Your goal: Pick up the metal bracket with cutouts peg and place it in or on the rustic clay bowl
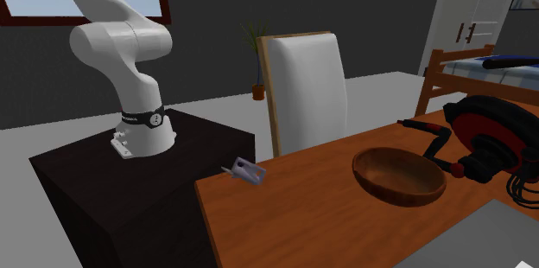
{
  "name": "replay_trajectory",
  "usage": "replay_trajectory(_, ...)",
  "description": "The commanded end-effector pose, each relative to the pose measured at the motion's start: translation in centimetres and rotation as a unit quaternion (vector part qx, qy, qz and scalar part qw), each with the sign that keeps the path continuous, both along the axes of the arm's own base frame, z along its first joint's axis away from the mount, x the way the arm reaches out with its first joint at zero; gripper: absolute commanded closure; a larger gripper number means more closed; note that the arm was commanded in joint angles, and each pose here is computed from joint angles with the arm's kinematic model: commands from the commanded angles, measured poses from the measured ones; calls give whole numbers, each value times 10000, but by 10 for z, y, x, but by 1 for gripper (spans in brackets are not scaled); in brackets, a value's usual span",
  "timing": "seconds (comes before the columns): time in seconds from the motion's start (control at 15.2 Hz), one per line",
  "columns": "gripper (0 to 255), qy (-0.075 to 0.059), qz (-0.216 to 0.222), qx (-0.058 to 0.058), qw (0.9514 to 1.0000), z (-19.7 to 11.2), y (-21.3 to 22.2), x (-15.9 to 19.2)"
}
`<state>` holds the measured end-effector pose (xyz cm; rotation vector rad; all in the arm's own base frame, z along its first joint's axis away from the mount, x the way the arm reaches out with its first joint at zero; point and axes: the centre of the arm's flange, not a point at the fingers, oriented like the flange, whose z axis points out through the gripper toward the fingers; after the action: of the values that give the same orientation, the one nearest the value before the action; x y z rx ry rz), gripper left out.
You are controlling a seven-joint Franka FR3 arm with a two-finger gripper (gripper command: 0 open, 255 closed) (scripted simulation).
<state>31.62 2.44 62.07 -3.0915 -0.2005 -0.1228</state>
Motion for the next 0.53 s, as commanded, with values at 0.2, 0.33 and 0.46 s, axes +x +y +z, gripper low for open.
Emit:
replay_trajectory(0.2,0,-59,-418,-134,9990,-39,5,4)
replay_trajectory(0.33,0,-99,-696,-223,9973,-65,8,8)
replay_trajectory(0.46,0,-138,-973,-312,9947,-91,10,11)
